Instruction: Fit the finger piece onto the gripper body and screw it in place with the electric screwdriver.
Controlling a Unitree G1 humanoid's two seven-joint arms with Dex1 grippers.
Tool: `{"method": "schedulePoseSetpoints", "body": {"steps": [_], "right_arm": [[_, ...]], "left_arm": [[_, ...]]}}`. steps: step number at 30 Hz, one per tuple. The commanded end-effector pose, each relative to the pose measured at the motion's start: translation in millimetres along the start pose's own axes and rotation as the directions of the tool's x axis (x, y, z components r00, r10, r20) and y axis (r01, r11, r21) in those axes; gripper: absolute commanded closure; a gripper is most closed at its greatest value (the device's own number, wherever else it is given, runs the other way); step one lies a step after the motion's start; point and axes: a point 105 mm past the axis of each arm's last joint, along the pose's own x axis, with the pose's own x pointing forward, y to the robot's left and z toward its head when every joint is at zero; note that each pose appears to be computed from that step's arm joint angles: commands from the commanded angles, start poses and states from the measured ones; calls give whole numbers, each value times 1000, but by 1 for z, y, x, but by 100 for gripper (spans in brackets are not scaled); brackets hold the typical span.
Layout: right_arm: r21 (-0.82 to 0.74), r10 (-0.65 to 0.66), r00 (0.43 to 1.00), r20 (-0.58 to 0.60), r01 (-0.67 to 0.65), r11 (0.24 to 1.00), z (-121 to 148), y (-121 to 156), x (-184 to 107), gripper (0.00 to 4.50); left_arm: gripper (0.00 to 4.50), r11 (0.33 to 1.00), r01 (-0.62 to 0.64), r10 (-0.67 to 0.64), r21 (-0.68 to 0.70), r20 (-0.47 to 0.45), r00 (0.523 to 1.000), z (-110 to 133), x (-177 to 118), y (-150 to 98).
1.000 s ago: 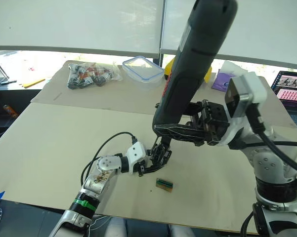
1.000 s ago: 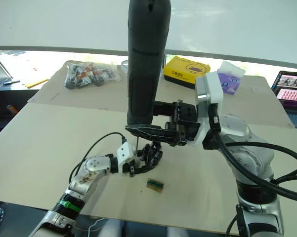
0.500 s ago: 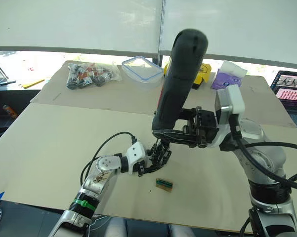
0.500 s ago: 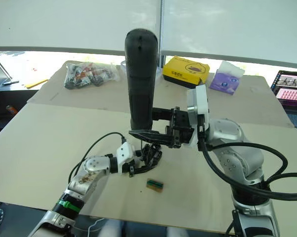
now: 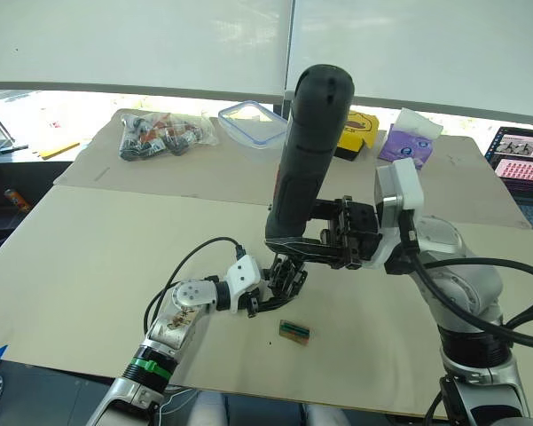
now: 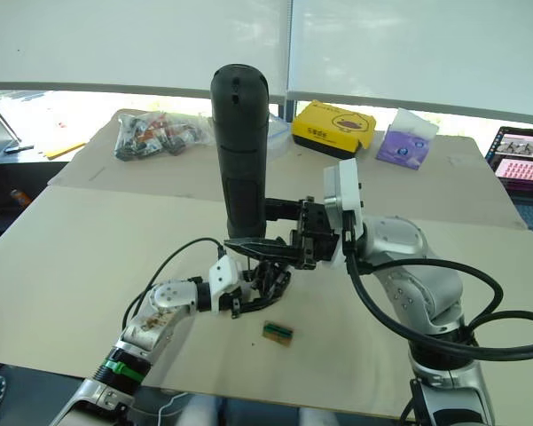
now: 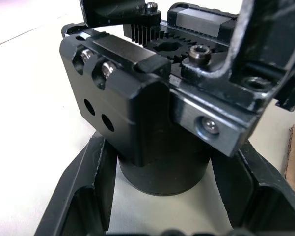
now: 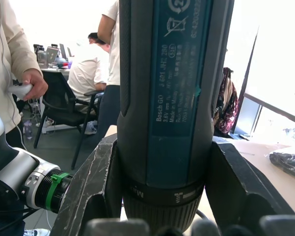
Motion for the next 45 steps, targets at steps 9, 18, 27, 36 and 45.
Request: {"method": "schedulePoseSetpoints", "body": {"steps": [9, 18, 27, 36, 45], "right_arm": [[-79, 12, 1000, 11, -11, 997, 8, 1, 5, 257], [-78, 6, 1000, 4, -5, 997, 3, 1, 5, 257], [-68, 11, 1000, -25, -13, 998, -4, 4, 3, 257], [-68, 6, 999, -37, -9, 998, -7, 5, 2, 257], [-75, -7, 999, -49, 3, 997, -10, 4, 1, 257]], "left_arm": [[222, 999, 23, -24, -28, -40, 999, -8, 0, -6], [222, 999, 19, -21, -35, -46, 999, -9, -2, -6], [222, 999, 21, -23, -39, -50, 998, -9, -2, -7], [222, 999, 27, -29, -40, -52, 998, -8, -2, -8], [222, 999, 30, -33, -42, -57, 998, -9, -2, -9]]}}
